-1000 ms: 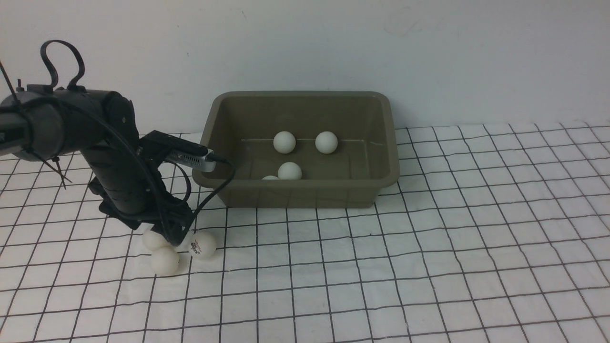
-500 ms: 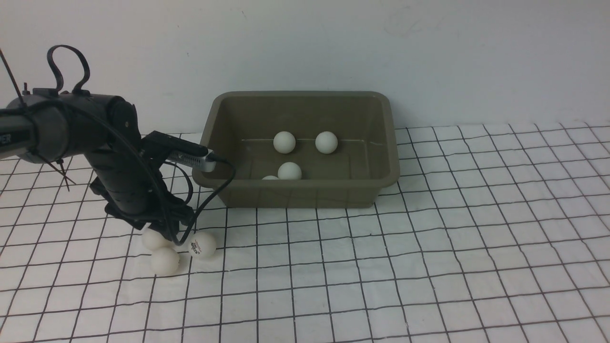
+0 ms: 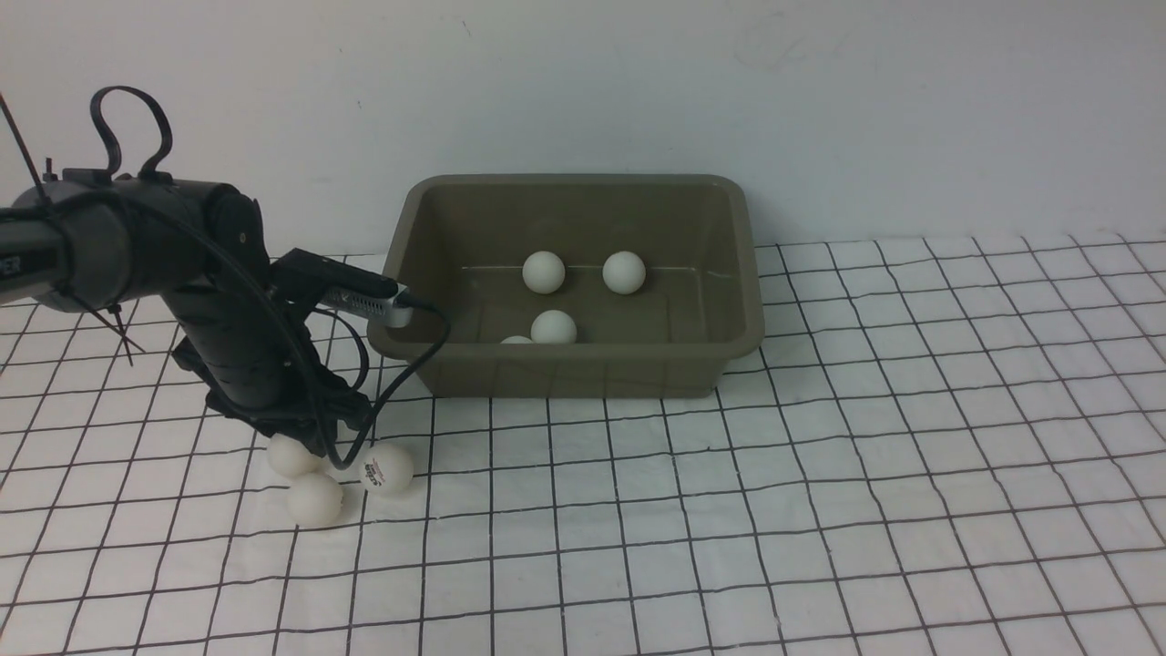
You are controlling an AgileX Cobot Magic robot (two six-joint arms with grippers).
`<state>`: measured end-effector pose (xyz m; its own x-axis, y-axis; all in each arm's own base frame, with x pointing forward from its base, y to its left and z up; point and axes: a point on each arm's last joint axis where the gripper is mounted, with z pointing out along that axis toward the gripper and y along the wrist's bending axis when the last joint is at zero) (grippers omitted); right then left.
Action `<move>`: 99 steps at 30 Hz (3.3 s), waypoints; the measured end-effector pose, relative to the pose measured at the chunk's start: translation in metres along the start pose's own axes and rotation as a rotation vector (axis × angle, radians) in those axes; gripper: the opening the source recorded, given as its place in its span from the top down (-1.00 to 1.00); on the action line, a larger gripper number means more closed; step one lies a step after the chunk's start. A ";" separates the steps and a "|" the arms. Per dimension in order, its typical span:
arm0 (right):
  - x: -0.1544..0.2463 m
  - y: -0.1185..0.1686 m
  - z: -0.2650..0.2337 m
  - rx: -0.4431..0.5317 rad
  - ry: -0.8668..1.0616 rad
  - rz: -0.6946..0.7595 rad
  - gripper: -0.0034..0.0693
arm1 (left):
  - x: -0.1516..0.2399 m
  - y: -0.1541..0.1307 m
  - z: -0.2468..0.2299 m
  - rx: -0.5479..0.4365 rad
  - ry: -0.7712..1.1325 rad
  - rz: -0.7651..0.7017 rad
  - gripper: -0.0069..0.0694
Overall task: Put the table tennis balls into the box on the white checkered tablecloth.
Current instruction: 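Reach for and grasp a ping pong ball on the table beside the basket, then drop the ball into the bin, then reach for and grasp a ping pong ball on the table beside the basket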
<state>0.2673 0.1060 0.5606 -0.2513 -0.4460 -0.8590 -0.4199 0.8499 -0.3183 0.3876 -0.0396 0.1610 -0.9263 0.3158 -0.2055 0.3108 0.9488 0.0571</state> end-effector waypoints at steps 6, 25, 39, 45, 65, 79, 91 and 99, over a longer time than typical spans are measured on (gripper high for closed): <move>0.000 0.000 0.000 0.000 0.000 0.000 -0.39 | 0.000 0.002 0.000 -0.025 0.005 0.013 -0.05; 0.000 0.000 0.000 0.000 0.000 0.000 -0.39 | -0.015 0.013 -0.058 -0.111 -0.043 0.015 -0.05; 0.000 -0.002 -0.001 0.025 0.005 -0.017 -0.34 | -0.074 -0.043 -0.124 -0.040 -0.289 0.099 -0.05; 0.000 -0.008 -0.015 0.082 -0.005 -0.026 -0.08 | -0.094 -0.066 -0.110 -0.023 -0.315 0.152 -0.05; 0.132 0.019 -0.132 0.096 0.138 0.058 0.95 | -0.124 -0.088 -0.065 0.047 -0.340 0.165 -0.46; 0.261 0.071 -0.080 0.047 0.127 0.150 0.95 | -0.084 -0.068 -0.169 0.017 -0.309 0.179 -0.24; 0.270 0.077 -0.068 0.038 0.086 0.169 0.95 | -0.040 -0.025 -0.177 0.044 -0.190 0.083 -0.22; 0.270 0.077 -0.068 0.040 0.087 0.176 0.95 | 0.011 -0.029 -0.119 0.080 -0.044 0.075 -0.22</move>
<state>0.1080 0.0321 0.3308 -0.3926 -0.3106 -0.8657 -0.3287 0.9265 -0.1833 0.3427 -0.0623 0.2731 -0.8899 0.3836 -0.2468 0.3968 0.9179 -0.0040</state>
